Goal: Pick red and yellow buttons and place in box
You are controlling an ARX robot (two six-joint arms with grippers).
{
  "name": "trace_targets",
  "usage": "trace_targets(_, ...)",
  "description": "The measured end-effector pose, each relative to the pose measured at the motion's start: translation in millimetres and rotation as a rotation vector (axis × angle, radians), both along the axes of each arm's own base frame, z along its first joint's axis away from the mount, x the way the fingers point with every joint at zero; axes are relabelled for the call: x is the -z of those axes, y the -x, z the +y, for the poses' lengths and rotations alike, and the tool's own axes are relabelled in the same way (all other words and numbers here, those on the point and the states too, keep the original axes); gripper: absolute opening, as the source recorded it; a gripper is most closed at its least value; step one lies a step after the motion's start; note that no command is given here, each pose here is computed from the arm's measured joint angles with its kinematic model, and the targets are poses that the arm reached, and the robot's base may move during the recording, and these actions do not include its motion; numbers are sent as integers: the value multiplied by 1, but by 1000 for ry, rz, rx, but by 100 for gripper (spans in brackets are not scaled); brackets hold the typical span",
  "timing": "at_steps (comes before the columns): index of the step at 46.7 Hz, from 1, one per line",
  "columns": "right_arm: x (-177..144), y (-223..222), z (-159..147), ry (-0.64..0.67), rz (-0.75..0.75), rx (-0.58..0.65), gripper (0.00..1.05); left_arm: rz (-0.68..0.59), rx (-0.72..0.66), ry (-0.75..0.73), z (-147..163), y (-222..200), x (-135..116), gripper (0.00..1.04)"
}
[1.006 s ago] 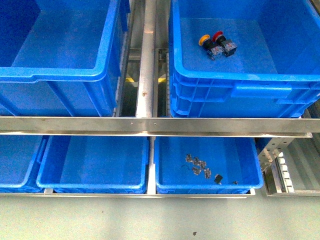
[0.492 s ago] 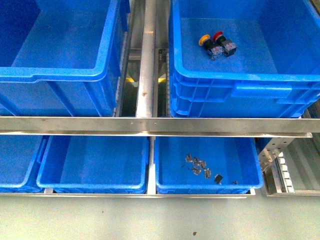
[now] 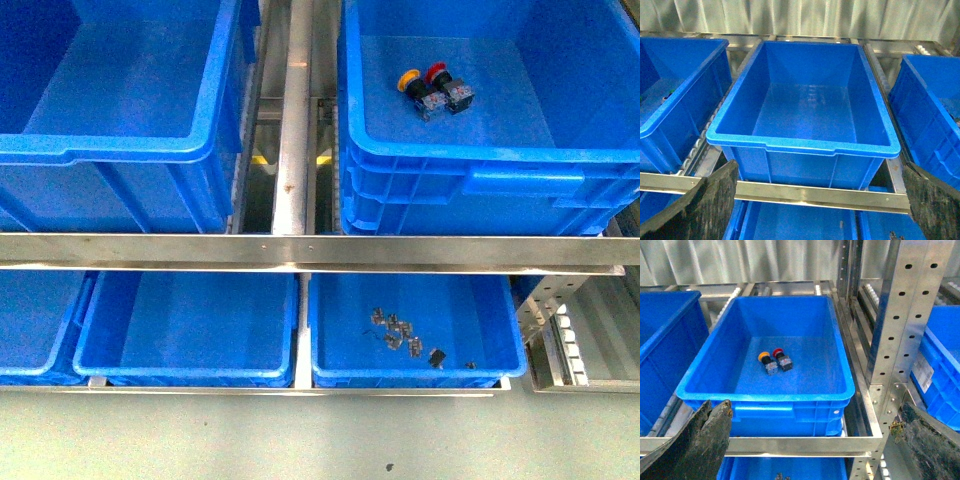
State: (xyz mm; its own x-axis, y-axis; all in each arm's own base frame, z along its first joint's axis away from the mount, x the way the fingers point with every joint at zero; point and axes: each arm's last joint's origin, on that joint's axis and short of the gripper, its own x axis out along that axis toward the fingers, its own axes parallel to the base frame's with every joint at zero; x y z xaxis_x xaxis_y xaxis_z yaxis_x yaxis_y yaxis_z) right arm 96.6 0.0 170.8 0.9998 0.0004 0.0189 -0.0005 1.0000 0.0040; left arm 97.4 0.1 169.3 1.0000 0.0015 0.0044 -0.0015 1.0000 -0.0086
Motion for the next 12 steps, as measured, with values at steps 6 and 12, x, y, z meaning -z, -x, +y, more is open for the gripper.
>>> trace_targets(6,0,0,0,0,0,0,99,0,0,0,0,0,0,97)
trace_targets(12,0,0,0,0,0,0,99,0,0,0,0,0,0,97)
